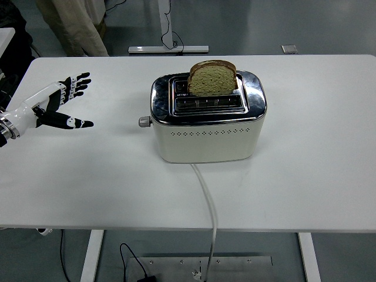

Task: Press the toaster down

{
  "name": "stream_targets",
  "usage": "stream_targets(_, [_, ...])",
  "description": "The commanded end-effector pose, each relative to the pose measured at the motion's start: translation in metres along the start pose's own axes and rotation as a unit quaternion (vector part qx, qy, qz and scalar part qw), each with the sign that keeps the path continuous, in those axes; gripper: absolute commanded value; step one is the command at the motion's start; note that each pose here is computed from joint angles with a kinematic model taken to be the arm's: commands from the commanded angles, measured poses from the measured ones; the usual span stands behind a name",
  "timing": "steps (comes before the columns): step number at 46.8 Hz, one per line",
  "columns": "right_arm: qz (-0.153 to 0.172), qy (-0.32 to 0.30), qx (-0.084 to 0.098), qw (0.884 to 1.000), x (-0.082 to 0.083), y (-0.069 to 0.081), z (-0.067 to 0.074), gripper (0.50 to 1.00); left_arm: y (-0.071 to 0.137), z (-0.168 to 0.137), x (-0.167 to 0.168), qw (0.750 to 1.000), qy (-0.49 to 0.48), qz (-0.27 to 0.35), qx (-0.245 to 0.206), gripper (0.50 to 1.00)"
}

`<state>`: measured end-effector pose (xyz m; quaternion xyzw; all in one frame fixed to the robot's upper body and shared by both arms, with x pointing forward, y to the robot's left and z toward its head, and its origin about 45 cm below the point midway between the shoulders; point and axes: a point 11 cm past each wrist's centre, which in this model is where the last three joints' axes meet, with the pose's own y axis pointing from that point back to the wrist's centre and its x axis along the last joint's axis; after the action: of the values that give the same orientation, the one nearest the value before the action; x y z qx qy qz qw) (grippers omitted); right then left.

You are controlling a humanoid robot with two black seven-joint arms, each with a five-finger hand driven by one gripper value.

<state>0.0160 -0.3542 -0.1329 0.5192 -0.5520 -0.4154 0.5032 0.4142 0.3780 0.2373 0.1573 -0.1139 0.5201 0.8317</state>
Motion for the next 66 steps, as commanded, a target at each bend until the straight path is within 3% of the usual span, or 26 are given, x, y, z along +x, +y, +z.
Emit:
stream_targets(1, [0.0,0.0,0.0,1.0,0.0,0.0,0.0,0.998,-0.003,0.0,0.003,0.999,0.037,0.02,-0.008,1.0])
stream_targets(15, [0.0,0.0,0.0,1.0,0.0,0.0,0.0,0.998,-0.019,0.004,0.014,0.982,0.161,0.086,-0.041,1.0])
stream_targets(34, [0.0,0.0,0.0,1.0,0.0,0.0,0.0,0.998,-0.016,-0.018,0.033,0.943,0.278,0.173,-0.054,1.0])
stream_targets(55, [0.0,0.0,0.0,1.0,0.0,0.0,0.0,0.998,-0.037,-0.031,0.009,0.91,0.356,0.198,-0.076,1.0])
stream_targets(66, [0.0,0.0,0.0,1.0,0.0,0.0,0.0,0.998,-0.03,-0.038,0.02,0.886,0.397,0.225,-0.085,1.0])
